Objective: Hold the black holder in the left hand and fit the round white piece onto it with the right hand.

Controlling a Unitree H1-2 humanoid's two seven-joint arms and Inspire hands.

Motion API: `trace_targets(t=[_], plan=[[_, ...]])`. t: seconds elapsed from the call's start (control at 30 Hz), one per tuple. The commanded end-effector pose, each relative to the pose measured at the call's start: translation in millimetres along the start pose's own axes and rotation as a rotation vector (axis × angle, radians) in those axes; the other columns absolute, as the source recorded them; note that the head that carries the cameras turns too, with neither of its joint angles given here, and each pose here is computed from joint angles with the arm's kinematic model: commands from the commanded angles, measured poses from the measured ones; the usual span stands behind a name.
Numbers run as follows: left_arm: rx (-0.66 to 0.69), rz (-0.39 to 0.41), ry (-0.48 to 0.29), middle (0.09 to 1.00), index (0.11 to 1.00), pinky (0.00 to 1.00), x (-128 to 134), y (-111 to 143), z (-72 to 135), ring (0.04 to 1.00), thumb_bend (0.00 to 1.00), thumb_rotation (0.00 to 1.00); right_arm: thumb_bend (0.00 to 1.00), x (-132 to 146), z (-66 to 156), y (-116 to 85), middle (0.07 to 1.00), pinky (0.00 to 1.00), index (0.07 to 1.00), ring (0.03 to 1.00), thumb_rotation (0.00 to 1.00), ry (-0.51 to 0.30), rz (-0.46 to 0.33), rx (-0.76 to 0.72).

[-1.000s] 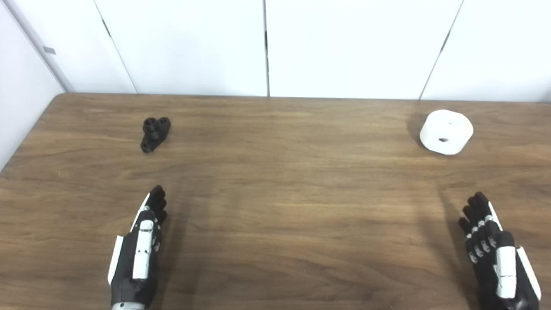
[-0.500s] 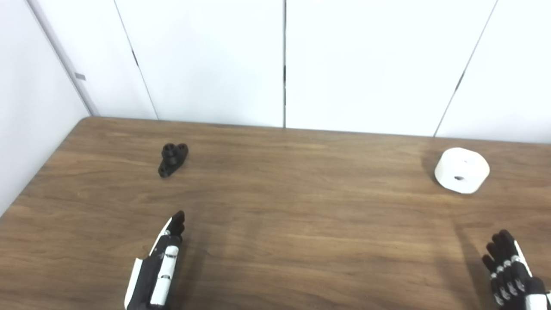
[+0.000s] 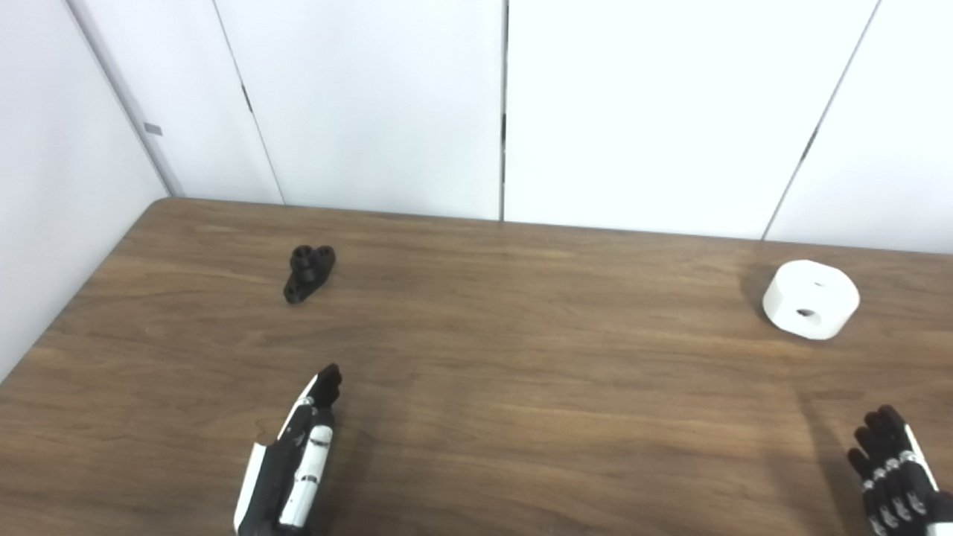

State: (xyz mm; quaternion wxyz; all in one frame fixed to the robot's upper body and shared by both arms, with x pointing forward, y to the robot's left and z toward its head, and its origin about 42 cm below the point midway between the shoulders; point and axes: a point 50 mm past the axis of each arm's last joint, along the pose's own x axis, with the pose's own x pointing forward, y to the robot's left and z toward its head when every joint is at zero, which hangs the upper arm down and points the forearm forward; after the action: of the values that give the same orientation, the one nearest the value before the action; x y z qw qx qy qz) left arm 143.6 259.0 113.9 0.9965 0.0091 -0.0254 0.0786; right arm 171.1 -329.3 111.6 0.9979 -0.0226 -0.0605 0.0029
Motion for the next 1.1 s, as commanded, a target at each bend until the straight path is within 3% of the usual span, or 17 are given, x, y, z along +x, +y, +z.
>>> trace_targets(t=[0.0, 0.23, 0.37, 0.47, 0.53, 0.6, 0.7, 0.8, 0.9, 1.07], plan=[[-0.057, 0.039, 0.010, 0.945, 0.930, 0.99, -15, -22, 1, 0.962, 0.28, 0.72, 0.64, -11, -11, -11, 1.000, 1.00, 0.999, 1.000, 1.00, 0.060, -0.013, -0.018], [-0.044, 0.044, 0.003, 0.947, 0.939, 0.97, -15, -24, 1, 0.958, 0.25, 0.61, 0.66, -11, -11, -14, 1.000, 1.00, 0.997, 1.000, 1.00, 0.069, -0.023, -0.011], [0.026, 0.085, -0.014, 0.936, 0.924, 0.95, -12, -20, 4, 0.942, 0.28, 0.40, 0.68, -12, -11, -16, 1.000, 1.00, 0.994, 1.000, 1.00, 0.075, -0.023, -0.007], [0.232, 0.123, -0.041, 0.890, 0.883, 0.84, -9, -13, 19, 0.882, 0.33, 0.20, 0.70, -14, -11, -17, 1.000, 1.00, 0.998, 1.000, 1.00, 0.077, -0.021, -0.013], [0.293, 0.142, -0.062, 0.886, 0.871, 0.83, -4, -10, 32, 0.879, 0.40, 0.06, 0.71, -14, -11, -16, 1.000, 1.00, 0.999, 1.000, 1.00, 0.079, -0.016, -0.020], [0.351, 0.174, -0.082, 0.896, 0.866, 0.84, 2, -6, 44, 0.895, 0.46, 0.01, 0.72, -14, -12, -15, 1.000, 1.00, 1.000, 1.000, 1.00, 0.078, -0.012, -0.023], [0.451, 0.243, -0.108, 0.881, 0.843, 0.85, 13, -2, 59, 0.886, 0.56, 0.00, 0.72, -14, -12, -13, 1.000, 1.00, 1.000, 1.000, 1.00, 0.076, -0.013, -0.020], [0.548, 0.304, -0.109, 0.901, 0.847, 0.89, 24, 4, 70, 0.912, 0.63, 0.07, 0.72, -13, -12, -11, 1.000, 1.00, 1.000, 1.000, 1.00, 0.075, -0.014, -0.020], [0.630, 0.333, -0.118, 0.909, 0.857, 0.92, 35, 8, 77, 0.934, 0.65, 0.18, 0.72, -12, -12, -11, 1.000, 1.00, 1.000, 1.000, 1.00, 0.070, -0.009, -0.019], [0.700, 0.393, -0.139, 0.912, 0.851, 0.94, 58, 16, 82, 0.949, 0.65, 0.21, 0.72, -11, -14, -10, 1.000, 1.00, 1.000, 1.000, 1.00, 0.070, -0.012, -0.017]])
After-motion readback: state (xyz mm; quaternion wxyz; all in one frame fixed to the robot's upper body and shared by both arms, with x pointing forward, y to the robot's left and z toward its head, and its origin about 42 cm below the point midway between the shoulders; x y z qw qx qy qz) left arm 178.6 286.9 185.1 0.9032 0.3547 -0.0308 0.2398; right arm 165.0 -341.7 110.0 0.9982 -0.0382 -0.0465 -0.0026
